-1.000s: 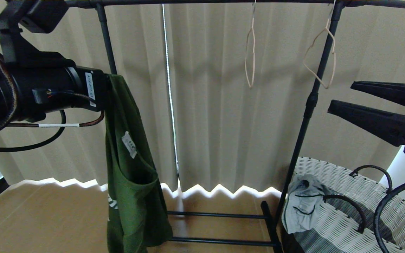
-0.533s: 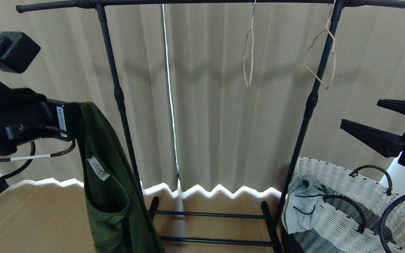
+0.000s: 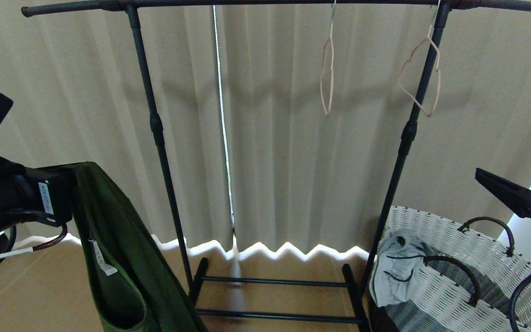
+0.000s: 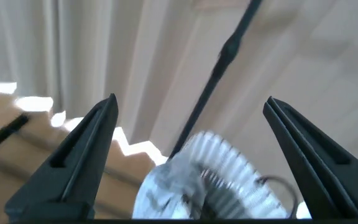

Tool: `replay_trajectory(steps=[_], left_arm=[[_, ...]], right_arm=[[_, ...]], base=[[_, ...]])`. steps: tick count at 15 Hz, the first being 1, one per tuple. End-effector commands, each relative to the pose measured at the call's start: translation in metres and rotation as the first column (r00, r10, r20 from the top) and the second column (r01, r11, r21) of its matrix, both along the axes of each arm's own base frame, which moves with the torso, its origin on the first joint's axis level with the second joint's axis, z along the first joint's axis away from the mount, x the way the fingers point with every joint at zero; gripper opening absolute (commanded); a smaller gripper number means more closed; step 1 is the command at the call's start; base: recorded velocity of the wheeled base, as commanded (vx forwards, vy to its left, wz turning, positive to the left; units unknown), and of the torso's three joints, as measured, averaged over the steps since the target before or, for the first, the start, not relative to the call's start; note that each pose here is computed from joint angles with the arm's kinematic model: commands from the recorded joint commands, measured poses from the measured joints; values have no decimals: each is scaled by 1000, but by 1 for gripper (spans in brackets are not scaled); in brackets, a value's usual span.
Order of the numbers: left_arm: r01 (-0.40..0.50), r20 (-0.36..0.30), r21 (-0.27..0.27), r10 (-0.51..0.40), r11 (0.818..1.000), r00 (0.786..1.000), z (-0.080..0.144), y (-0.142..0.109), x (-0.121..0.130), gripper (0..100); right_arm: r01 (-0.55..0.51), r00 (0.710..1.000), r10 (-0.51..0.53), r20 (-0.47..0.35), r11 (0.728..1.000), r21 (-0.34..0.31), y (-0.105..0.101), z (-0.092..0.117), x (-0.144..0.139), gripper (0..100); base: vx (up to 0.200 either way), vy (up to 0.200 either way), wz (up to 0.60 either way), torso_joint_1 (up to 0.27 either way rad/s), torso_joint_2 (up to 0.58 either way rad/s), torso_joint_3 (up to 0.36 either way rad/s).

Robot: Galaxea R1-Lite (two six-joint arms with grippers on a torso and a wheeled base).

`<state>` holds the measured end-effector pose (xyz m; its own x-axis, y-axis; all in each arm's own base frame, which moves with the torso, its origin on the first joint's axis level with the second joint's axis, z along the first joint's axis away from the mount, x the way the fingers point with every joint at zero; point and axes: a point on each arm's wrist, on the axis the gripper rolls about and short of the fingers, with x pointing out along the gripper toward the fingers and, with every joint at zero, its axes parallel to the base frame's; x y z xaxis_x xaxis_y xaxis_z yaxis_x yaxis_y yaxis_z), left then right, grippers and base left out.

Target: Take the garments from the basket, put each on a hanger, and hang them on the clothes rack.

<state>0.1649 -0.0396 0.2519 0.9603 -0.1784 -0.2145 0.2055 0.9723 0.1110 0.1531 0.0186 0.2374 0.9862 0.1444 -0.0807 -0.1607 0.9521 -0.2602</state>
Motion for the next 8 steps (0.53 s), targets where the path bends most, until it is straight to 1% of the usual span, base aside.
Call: replay_trajectory(steps=[1, 2, 3, 4, 5, 7, 8], left_arm=[[-17, -18, 1, 17, 1000, 1000, -11, 6, -9, 0], [-33, -25, 18, 33, 999, 999, -21, 11, -13, 0], [-16, -14, 36, 16, 999, 1000, -26, 12, -16, 0], [11, 7, 41, -11, 999, 1000, -30, 12, -18, 0], [65, 43, 18, -65, 998, 997, -35, 14, -23, 0], [92, 28, 9, -92, 996, 995, -46, 22, -29, 0], [112, 29, -5, -111, 994, 993, -49, 25, -34, 0]], right_arm=[[12, 998, -12, 64, 1000, 5, -2, -8, 0, 100], [16, 995, -17, 99, 1000, 10, -2, -9, 1, 100], [17, 994, -18, 103, 1000, 10, -3, -9, 0, 100], [17, 995, -18, 100, 1000, 10, -3, -11, -1, 100], [19, 995, -20, 96, 1000, 6, -3, -12, -2, 100], [35, 998, -35, 60, 999, 2, -5, -13, -3, 100], [50, 999, -50, 16, 999, -3, -8, -16, -6, 100]], base=[[0, 0, 0, 0, 0, 0], [0, 0, 0, 0, 0, 0], [0, 0, 0, 0, 0, 0], [0, 0, 0, 0, 0, 0], [0, 0, 0, 0, 0, 0], [0, 0, 0, 0, 0, 0], [0, 0, 0, 0, 0, 0]])
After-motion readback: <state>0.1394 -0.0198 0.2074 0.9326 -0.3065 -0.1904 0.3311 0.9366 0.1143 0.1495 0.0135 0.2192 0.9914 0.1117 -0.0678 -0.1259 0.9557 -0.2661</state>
